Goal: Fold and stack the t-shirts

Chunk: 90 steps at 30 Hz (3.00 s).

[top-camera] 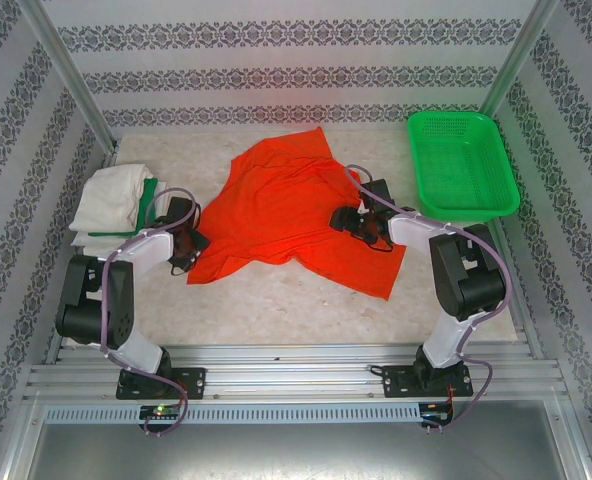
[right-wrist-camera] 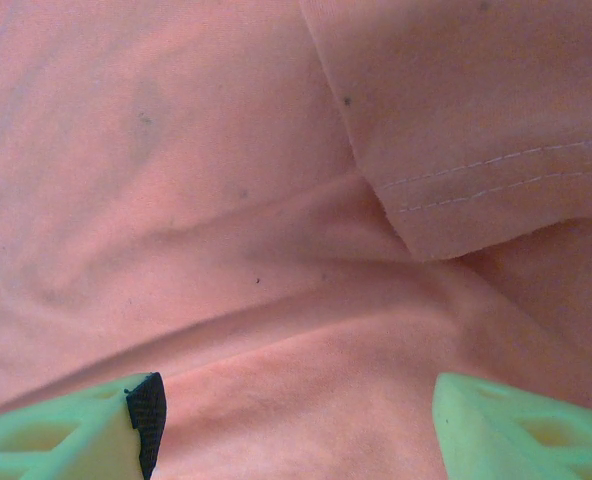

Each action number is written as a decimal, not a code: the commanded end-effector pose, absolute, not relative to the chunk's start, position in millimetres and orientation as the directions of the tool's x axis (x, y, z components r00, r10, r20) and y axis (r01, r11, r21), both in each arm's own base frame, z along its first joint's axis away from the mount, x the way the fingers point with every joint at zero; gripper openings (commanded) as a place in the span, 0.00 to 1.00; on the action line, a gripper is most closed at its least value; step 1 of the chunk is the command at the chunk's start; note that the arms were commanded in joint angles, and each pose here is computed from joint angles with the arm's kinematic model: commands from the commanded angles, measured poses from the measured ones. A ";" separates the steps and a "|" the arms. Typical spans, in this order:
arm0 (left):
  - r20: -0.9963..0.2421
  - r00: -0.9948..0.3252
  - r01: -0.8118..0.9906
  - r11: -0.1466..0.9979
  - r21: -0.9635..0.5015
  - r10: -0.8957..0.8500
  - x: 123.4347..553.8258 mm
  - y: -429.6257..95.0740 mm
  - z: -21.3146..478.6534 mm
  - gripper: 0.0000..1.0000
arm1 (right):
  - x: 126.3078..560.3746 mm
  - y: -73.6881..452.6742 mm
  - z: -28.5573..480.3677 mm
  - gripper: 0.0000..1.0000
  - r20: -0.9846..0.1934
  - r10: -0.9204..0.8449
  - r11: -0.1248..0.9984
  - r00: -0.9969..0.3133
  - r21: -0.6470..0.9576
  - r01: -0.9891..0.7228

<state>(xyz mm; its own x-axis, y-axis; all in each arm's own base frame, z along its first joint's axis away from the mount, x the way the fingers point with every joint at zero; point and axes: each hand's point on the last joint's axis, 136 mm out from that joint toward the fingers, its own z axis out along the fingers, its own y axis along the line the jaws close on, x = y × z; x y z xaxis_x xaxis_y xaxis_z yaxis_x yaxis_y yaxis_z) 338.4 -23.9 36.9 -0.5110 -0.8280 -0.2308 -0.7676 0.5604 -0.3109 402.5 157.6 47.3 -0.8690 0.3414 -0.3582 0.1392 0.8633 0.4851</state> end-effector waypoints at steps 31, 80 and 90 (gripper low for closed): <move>-0.128 -0.379 -0.845 0.399 -0.356 -0.916 338.8 -34.4 8.9 0.00 | 356.7 89.4 44.0 0.72 -0.389 0.479 0.863 -0.787 0.372 0.341; -0.129 -0.358 -0.852 0.380 -0.360 -0.925 287.9 -35.9 -8.2 0.00 | 272.0 38.1 19.4 0.47 -0.256 0.676 0.737 -0.691 0.261 0.623; -0.134 -0.367 -0.841 0.390 -0.375 -0.920 290.9 -36.8 -7.7 0.00 | 274.9 37.6 18.4 0.19 -0.252 0.666 0.746 -0.702 0.241 0.621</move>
<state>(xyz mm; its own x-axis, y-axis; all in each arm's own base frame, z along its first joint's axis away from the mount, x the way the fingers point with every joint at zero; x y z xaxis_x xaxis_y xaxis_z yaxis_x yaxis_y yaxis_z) 317.4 -35.8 17.1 -0.3239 -0.9336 -0.1530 -0.8070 0.3571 -0.4704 265.8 34.4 14.1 -0.7032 0.6646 -0.2524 0.6263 0.7472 0.2224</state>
